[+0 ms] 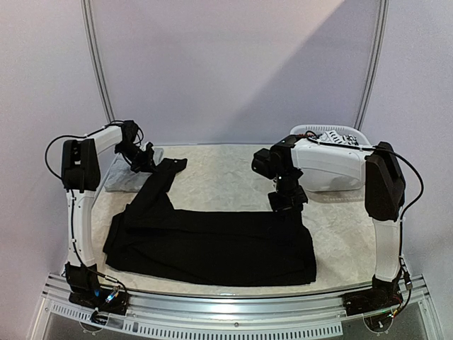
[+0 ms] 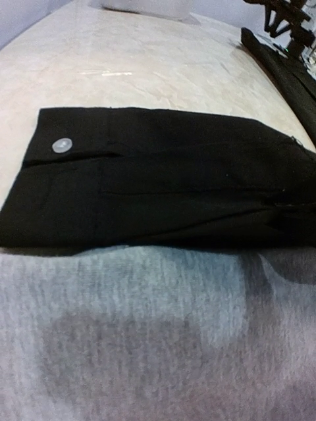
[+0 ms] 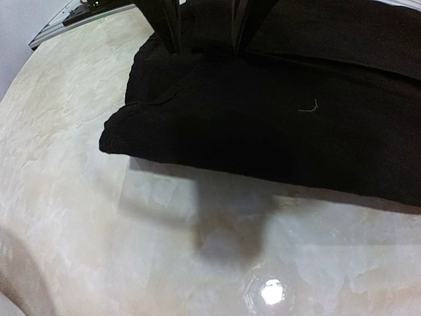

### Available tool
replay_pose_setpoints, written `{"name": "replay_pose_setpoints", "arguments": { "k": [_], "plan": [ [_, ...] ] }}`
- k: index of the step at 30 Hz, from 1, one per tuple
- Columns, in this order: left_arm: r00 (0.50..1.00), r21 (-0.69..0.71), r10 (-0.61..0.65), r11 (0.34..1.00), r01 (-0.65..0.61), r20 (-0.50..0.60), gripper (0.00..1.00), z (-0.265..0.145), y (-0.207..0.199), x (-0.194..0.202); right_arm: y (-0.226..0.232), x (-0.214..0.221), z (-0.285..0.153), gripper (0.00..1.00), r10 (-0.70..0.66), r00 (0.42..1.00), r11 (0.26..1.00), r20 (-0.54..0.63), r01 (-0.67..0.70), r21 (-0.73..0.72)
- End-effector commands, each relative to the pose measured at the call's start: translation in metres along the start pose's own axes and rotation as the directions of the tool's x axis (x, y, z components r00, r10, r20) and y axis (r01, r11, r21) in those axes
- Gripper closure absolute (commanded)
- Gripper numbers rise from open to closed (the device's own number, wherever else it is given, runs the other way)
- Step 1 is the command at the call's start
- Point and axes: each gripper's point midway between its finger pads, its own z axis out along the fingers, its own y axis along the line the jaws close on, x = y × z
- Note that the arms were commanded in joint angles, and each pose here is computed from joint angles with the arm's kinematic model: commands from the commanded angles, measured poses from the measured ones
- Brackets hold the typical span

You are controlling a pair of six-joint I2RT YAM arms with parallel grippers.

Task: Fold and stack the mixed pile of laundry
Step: Adjust the rectangle-folded shirt at the center of the board.

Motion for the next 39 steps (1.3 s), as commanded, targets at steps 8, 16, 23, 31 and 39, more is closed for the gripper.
{"name": "replay_pose_setpoints", "arguments": {
  "k": [8,16,23,31,39],
  "plan": [
    [0.95,0.043,0.291,0.954,-0.297,0.117,1.0,-0.072,-0.103,0.031,-0.01,-0.019,-0.042,0.73,0.079,0.988,0.997,0.136,-0.078,-0.012],
    [0.83,0.072,0.556,0.83,-0.553,-0.033,0.99,-0.064,-0.16,0.158,-0.024,-0.034,-0.057,0.73,0.231,0.947,0.973,0.222,-0.227,-0.046],
    [0.593,0.108,0.787,0.613,-0.782,-0.171,0.57,-0.047,-0.183,0.257,-0.04,-0.042,-0.068,0.73,0.402,0.875,0.914,0.269,-0.366,-0.173],
    [0.635,-0.048,0.772,0.633,-0.773,-0.032,0.08,-0.08,-0.189,0.226,-0.019,-0.067,-0.088,0.71,0.414,0.869,0.889,0.271,-0.321,-0.327],
    [0.826,0.033,0.554,0.832,-0.554,-0.102,0.37,-0.046,-0.158,0.184,0.01,-0.081,-0.081,0.68,0.342,0.9,0.91,0.269,-0.246,-0.334]
  ]
}}
